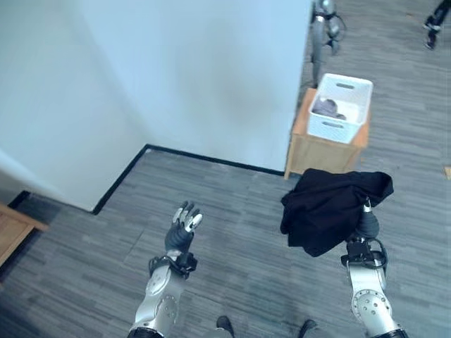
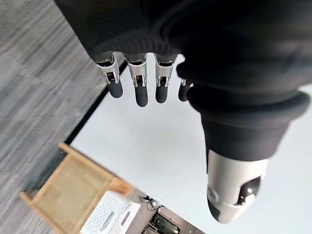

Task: Pick up bed clothes into laundry basket.

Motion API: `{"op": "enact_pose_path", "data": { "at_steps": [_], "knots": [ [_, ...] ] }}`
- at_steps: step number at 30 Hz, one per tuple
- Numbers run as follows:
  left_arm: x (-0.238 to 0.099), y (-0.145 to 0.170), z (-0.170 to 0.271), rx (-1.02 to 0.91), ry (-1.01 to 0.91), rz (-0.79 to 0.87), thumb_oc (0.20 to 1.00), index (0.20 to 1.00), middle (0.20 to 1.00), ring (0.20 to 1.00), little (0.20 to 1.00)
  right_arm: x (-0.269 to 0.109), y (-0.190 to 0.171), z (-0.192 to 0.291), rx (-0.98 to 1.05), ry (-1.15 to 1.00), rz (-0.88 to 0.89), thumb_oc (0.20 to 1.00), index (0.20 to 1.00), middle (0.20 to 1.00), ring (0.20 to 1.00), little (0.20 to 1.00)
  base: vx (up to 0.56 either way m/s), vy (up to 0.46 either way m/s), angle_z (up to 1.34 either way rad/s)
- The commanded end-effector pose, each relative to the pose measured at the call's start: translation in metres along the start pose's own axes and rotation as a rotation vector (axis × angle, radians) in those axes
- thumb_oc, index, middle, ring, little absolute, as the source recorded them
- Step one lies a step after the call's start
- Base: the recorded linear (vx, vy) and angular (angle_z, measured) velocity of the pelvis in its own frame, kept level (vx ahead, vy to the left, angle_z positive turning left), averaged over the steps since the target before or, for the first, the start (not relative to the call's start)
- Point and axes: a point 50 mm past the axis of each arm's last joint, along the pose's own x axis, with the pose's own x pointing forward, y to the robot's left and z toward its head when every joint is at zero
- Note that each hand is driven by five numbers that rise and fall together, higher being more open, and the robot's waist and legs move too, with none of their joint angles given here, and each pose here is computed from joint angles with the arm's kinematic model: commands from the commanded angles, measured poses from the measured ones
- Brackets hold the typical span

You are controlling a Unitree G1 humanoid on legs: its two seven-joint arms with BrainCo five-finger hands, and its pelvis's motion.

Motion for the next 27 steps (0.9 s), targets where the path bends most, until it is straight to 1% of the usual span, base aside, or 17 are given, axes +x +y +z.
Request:
{"op": "enact_pose_path", "data": {
  "at_steps": [1, 3, 7, 9, 14, 16, 19, 22, 27],
  "knots": [
    [0.01, -0.005, 0.03, 0.025, -0.11, -0.07, 1.0, 1.0, 1.0, 1.0, 1.0, 0.013, 0.036, 0.024, 0.018, -0.124, 0.203, 0.2, 0.2, 0.2, 0.2, 0.2, 0.01, -0.256, -0.01],
    [0.009, -0.007, 0.027, 0.023, -0.103, -0.076, 1.0, 1.0, 1.0, 1.0, 1.0, 0.013, 0.036, 0.025, 0.0, -0.111, 0.215, 0.2, 0.2, 0.2, 0.2, 0.2, 0.0, -0.159, -0.03],
    [0.016, -0.022, 0.024, 0.018, -0.091, -0.133, 1.0, 1.0, 1.0, 1.0, 1.0, 0.015, 0.036, 0.028, -0.006, -0.122, 0.211, 0.2, 0.2, 0.2, 0.2, 0.2, 0.05, -0.05, -0.07],
    [0.017, -0.024, 0.027, 0.027, -0.105, -0.136, 1.0, 1.0, 1.0, 1.0, 1.0, 0.017, 0.038, 0.028, -0.014, -0.128, 0.22, 0.2, 0.2, 0.2, 0.2, 0.2, 0.1, 0.001, 0.25],
    [0.018, -0.017, 0.029, 0.028, -0.111, -0.097, 1.0, 1.0, 1.0, 1.0, 1.0, 0.022, 0.046, 0.021, 0.007, -0.127, 0.237, 0.2, 0.2, 0.2, 0.2, 0.2, 0.17, 0.121, -0.12],
    [0.014, -0.001, 0.03, 0.071, -0.104, -0.034, 1.0, 1.0, 1.0, 1.0, 1.0, 0.023, 0.051, 0.014, 0.01, -0.11, 0.245, 0.2, 0.2, 0.2, 0.2, 0.2, 0.24, 0.338, -0.21],
    [0.012, 0.004, 0.029, 0.076, -0.099, -0.011, 1.0, 1.0, 1.0, 1.0, 1.0, 0.022, 0.053, 0.011, 0.005, -0.093, 0.255, 0.2, 0.2, 0.2, 0.2, 0.2, 0.17, 0.184, -0.12],
    [0.015, 0.002, 0.031, 0.069, -0.11, -0.02, 1.0, 1.0, 1.0, 1.0, 1.0, 0.025, 0.056, 0.015, 0.009, -0.114, 0.262, 0.2, 0.2, 0.2, 0.2, 0.2, 0.26, 0.008, -0.11],
    [0.023, -0.009, 0.032, 0.077, -0.107, -0.061, 1.0, 1.0, 1.0, 1.0, 1.0, 0.026, 0.059, 0.019, -0.005, -0.136, 0.269, 0.2, 0.2, 0.2, 0.2, 0.2, 0.35, -0.147, 0.18]
  ]
}}
